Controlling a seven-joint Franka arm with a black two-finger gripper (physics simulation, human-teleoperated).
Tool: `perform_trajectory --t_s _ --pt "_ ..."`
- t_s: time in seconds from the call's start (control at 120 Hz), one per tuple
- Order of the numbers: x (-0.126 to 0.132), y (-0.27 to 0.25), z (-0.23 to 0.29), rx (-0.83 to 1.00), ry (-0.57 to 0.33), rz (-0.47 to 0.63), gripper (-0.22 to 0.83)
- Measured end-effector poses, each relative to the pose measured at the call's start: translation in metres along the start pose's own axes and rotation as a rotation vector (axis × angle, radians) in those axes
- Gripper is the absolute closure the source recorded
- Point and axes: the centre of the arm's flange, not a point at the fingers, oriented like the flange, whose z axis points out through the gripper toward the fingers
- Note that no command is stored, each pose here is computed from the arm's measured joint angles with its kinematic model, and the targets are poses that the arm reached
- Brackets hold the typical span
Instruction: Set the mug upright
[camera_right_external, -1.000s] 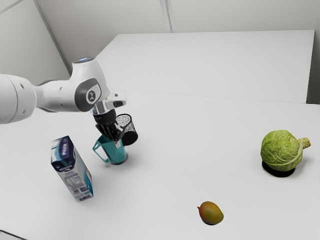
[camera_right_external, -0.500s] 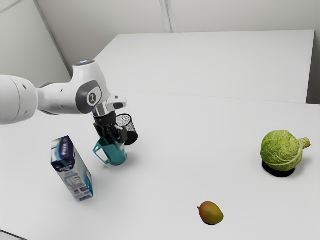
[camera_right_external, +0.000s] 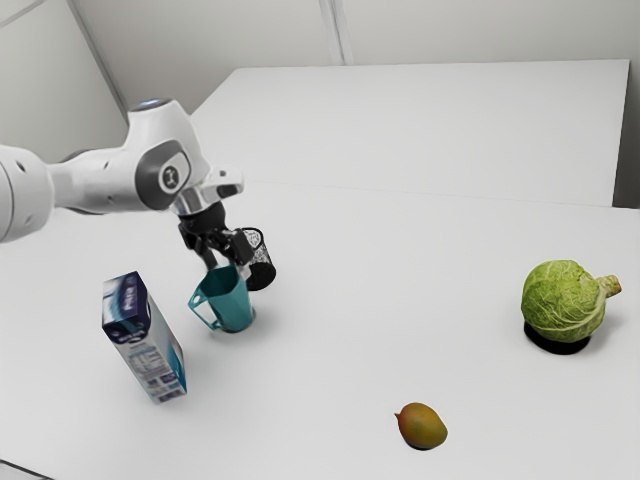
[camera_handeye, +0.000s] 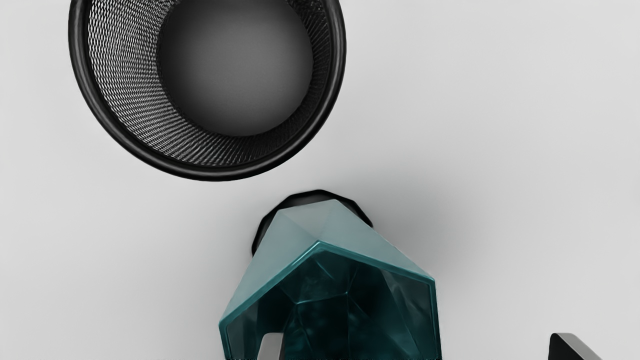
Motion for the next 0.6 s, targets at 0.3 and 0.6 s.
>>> perform_trajectory --t_s 0.3,0.6 --pt "0.015 -0.001 -0.081 0.067 0.079 0.034 0.01" --pt "0.018 -0.004 -0.194 0.17 0.124 0.025 0.0"
